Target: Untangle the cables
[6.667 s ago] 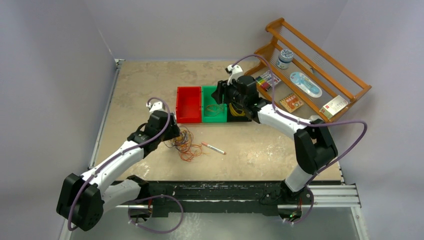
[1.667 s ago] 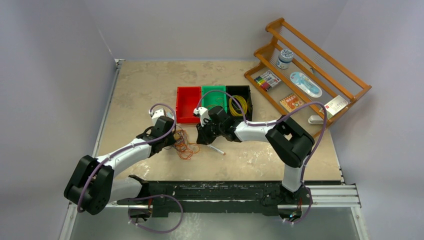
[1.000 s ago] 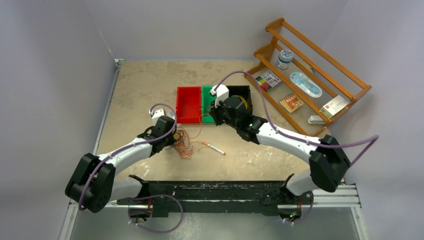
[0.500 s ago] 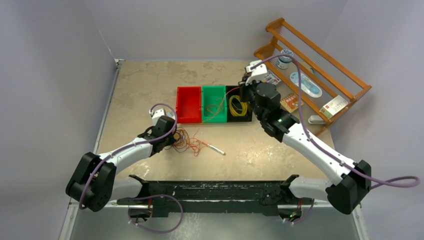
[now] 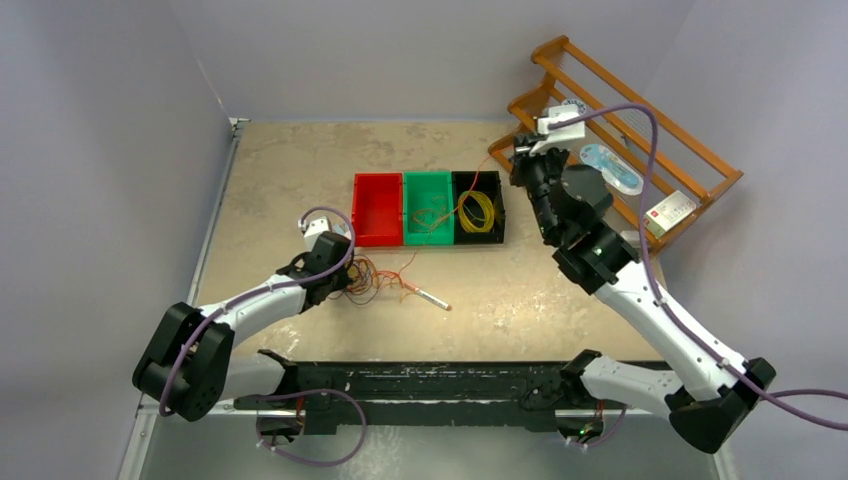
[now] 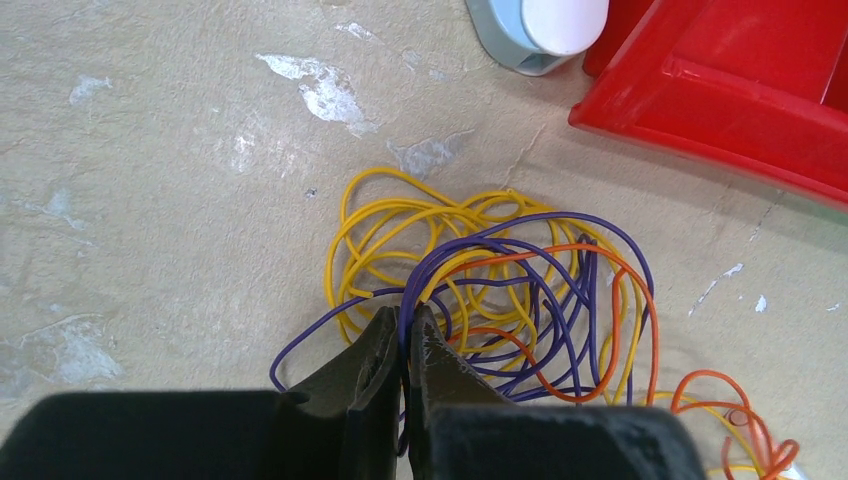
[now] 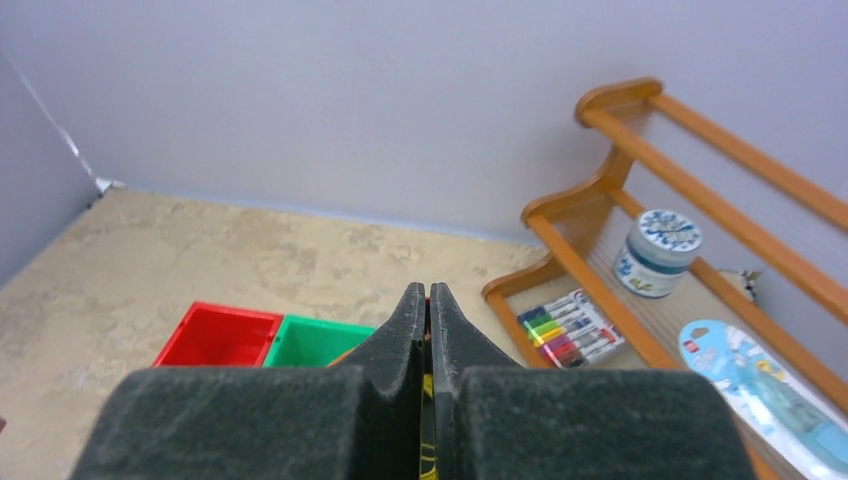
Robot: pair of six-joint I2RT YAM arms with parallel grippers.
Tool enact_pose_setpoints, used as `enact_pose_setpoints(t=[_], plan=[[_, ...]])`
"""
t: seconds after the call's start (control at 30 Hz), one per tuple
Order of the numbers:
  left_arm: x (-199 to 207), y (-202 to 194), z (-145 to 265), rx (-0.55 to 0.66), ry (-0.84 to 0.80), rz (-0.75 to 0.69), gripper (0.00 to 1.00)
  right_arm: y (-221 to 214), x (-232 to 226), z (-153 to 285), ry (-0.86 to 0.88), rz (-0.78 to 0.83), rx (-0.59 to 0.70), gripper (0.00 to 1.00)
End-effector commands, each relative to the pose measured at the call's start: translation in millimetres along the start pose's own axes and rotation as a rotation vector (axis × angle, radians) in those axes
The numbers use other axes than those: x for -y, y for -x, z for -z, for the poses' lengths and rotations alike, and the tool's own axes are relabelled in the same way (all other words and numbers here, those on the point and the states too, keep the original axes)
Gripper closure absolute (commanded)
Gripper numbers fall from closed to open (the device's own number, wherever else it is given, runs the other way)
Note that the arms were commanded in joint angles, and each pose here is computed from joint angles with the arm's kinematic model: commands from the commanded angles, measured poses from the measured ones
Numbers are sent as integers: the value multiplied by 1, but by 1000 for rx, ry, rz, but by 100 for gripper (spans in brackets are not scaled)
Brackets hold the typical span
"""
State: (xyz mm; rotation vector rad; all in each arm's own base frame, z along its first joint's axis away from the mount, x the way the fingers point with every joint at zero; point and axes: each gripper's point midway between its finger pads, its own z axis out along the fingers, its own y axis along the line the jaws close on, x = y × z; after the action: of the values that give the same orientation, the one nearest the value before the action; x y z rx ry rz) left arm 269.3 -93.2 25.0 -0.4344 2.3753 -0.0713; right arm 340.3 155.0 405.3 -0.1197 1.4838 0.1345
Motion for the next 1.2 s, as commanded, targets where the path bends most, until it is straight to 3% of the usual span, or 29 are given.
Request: enact_pose_setpoints(t=[0.0,0.4,0.8,1.17], plan=[[-3,6,-2,30,19,16,100,78,34,23,-107,-56,206,100],[-5,7,-3,33,34,21,100,136,89,72,-281,-67,372,100],[-9,13,0,57,55,31,100,147,107,95,-325,-61,413,100],[-23,17,-3,78,128,74,100,163,158,144,-535,-75,486,100]])
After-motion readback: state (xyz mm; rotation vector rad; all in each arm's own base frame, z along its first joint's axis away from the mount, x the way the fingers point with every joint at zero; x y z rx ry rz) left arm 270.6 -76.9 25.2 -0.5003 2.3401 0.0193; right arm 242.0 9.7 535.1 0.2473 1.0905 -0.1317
